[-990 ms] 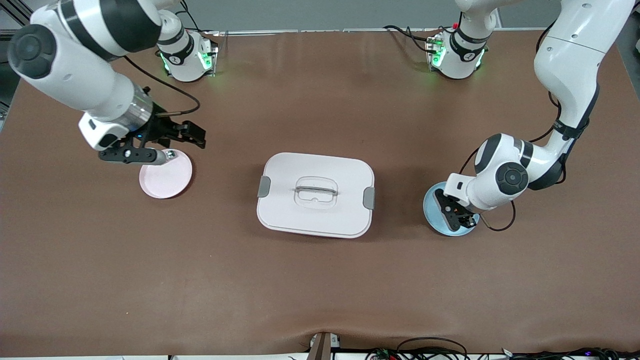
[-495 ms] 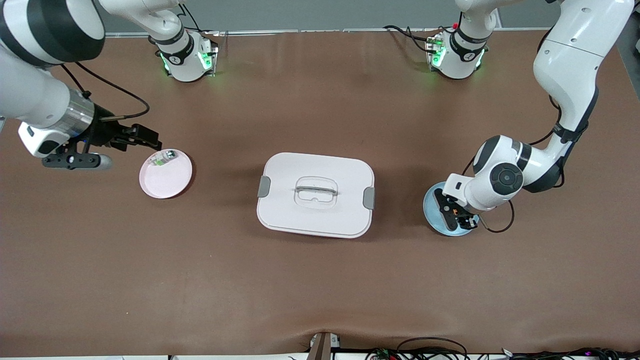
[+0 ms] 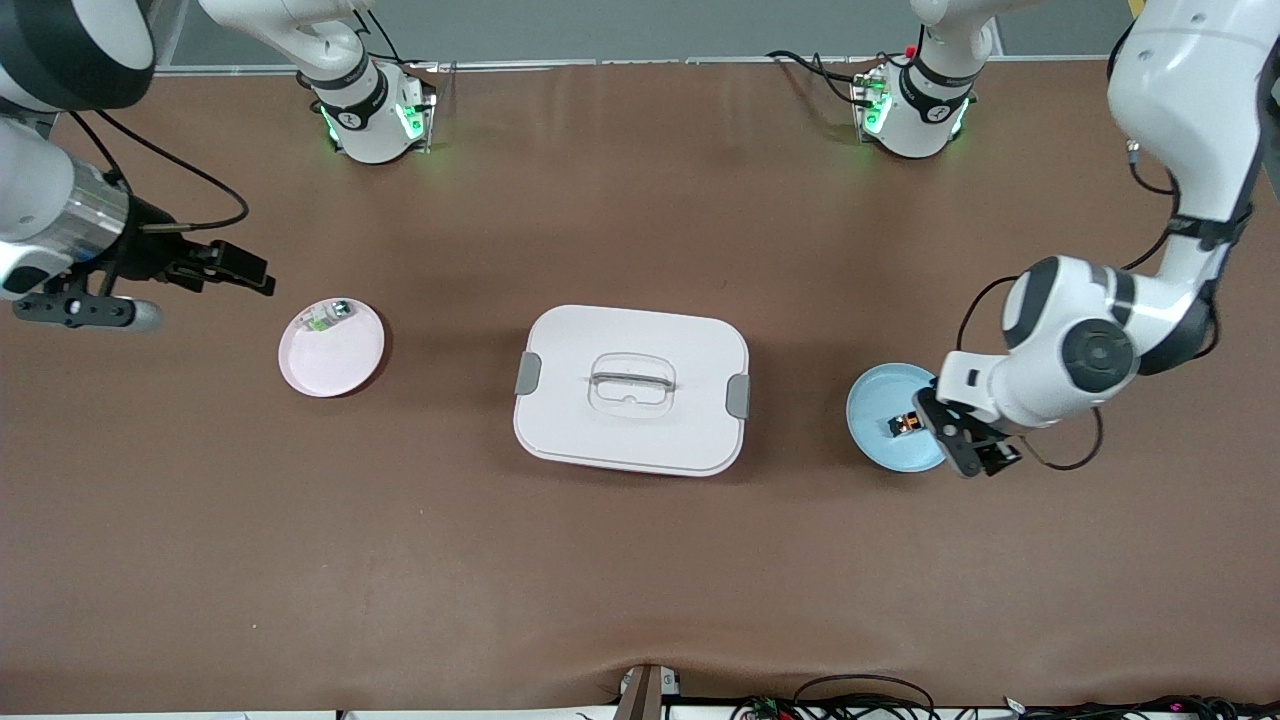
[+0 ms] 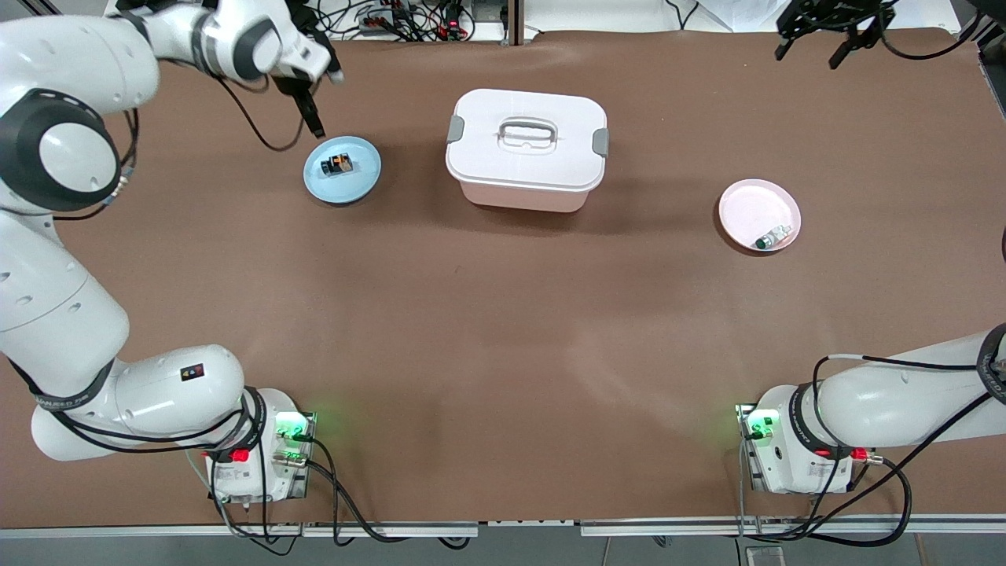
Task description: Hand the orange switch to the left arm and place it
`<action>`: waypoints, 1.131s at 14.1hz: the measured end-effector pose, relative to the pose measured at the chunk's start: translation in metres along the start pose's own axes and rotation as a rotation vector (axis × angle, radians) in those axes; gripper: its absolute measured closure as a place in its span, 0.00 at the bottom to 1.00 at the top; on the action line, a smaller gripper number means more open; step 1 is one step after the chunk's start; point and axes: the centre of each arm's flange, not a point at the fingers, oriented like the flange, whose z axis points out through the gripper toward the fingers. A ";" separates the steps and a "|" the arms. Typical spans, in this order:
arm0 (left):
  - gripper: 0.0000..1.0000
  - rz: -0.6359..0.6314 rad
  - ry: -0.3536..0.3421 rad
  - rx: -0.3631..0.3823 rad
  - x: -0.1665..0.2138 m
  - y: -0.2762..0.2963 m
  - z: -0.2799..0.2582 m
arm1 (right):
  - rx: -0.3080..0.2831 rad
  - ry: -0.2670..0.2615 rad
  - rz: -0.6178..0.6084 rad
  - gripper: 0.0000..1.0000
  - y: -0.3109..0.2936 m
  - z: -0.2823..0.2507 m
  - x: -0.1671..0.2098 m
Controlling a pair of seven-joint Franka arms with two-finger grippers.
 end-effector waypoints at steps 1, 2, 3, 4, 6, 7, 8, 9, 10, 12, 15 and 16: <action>0.00 -0.043 0.014 -0.020 -0.001 -0.003 -0.024 | 0.002 0.009 0.013 0.00 0.009 -0.005 0.001; 0.00 -0.095 0.026 -0.039 -0.002 -0.003 -0.046 | 0.004 0.017 0.023 0.00 0.017 -0.009 0.003; 0.00 -0.158 0.026 -0.055 -0.004 -0.003 -0.067 | 0.003 0.027 0.025 0.00 0.024 -0.014 0.004; 0.00 -0.222 0.012 -0.065 -0.006 -0.001 -0.084 | -0.005 0.037 0.010 0.00 0.031 -0.019 0.005; 0.00 -0.363 -0.023 -0.077 -0.011 0.002 -0.112 | -0.024 0.055 -0.037 0.00 0.043 -0.027 0.007; 0.00 -0.436 -0.034 -0.074 -0.013 0.005 -0.123 | -0.026 0.064 -0.053 0.00 0.048 -0.032 0.007; 0.00 -0.508 -0.040 -0.066 -0.013 0.009 -0.133 | -0.026 0.074 -0.058 0.00 0.052 -0.037 0.008; 0.00 -0.586 -0.046 -0.059 -0.012 0.014 -0.142 | -0.025 0.086 -0.055 0.00 0.056 -0.043 0.008; 0.00 -0.660 -0.050 -0.052 -0.009 0.020 -0.150 | -0.025 0.097 -0.048 0.00 0.060 -0.048 0.008; 0.00 -0.789 -0.049 -0.032 -0.003 0.031 -0.167 | -0.024 0.111 -0.035 0.00 0.067 -0.055 0.009; 0.00 -1.015 -0.031 -0.040 -0.004 0.040 -0.187 | -0.027 0.119 -0.019 0.00 0.078 -0.058 0.016; 0.00 -1.095 -0.024 -0.049 -0.004 0.042 -0.192 | -0.028 0.113 -0.013 0.00 0.081 -0.054 0.022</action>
